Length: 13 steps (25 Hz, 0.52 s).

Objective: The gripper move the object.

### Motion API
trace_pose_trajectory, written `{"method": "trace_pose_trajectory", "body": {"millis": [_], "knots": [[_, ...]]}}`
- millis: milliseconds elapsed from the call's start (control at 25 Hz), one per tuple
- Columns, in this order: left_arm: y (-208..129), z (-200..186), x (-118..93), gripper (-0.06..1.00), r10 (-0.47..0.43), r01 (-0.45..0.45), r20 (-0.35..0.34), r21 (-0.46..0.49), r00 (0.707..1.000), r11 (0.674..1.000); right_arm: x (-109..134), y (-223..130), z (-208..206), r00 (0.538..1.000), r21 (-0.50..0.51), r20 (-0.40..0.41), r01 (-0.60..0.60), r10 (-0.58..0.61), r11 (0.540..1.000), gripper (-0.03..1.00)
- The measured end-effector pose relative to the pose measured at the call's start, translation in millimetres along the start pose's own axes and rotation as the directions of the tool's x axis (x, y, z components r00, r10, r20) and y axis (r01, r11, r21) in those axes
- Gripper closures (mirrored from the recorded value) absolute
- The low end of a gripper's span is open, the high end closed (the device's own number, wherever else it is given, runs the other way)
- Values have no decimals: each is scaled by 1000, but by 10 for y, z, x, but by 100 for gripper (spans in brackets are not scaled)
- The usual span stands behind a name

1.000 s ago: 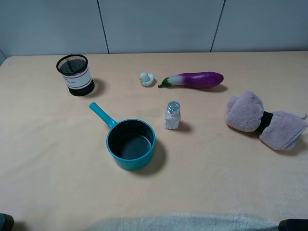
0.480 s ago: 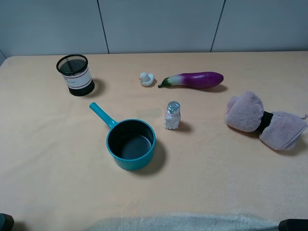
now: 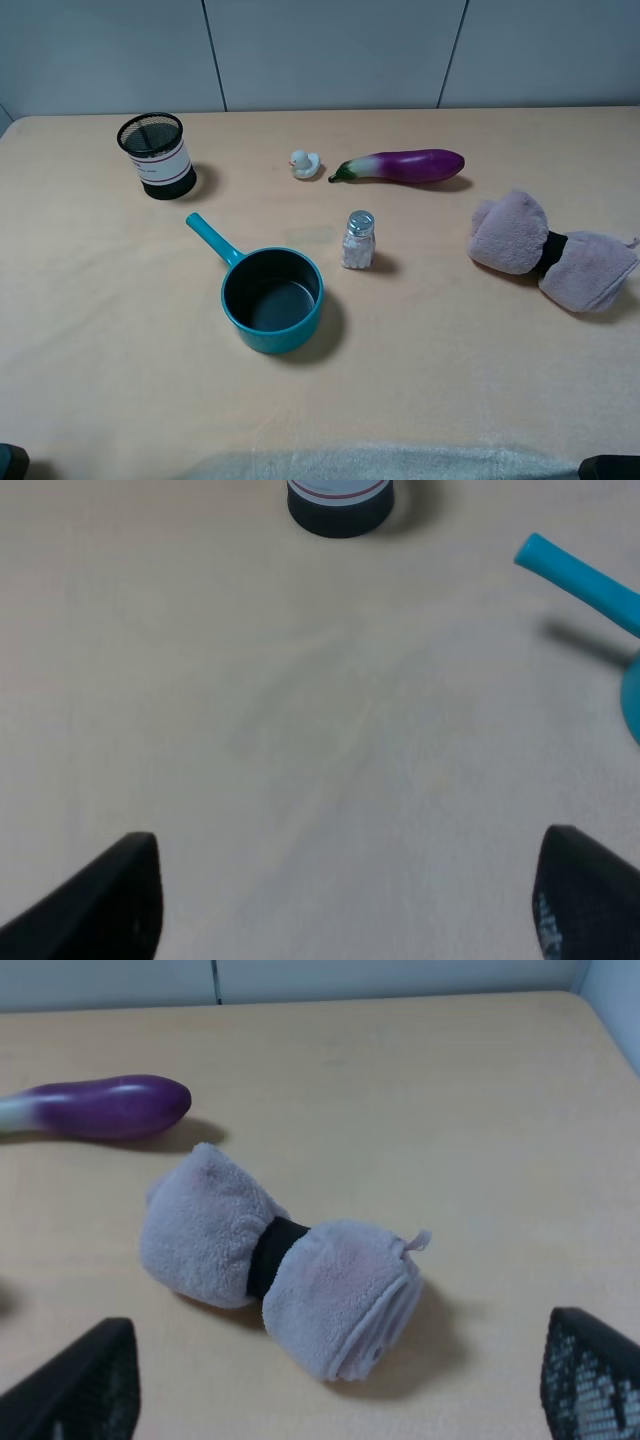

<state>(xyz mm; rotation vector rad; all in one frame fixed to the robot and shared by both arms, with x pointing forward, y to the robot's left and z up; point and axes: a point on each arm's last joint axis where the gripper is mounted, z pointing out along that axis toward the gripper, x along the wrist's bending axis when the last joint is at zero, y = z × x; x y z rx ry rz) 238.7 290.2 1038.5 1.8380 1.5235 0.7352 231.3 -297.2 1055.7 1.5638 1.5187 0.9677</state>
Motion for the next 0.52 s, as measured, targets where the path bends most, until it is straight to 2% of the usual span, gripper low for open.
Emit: {"method": "trace_pose_trajectory", "body": {"millis": [520], "knots": [[0,0,0,19,1,-1,0,0,1000,1000,0,0,0,1000,0,0,0,0,1000,36]]}}
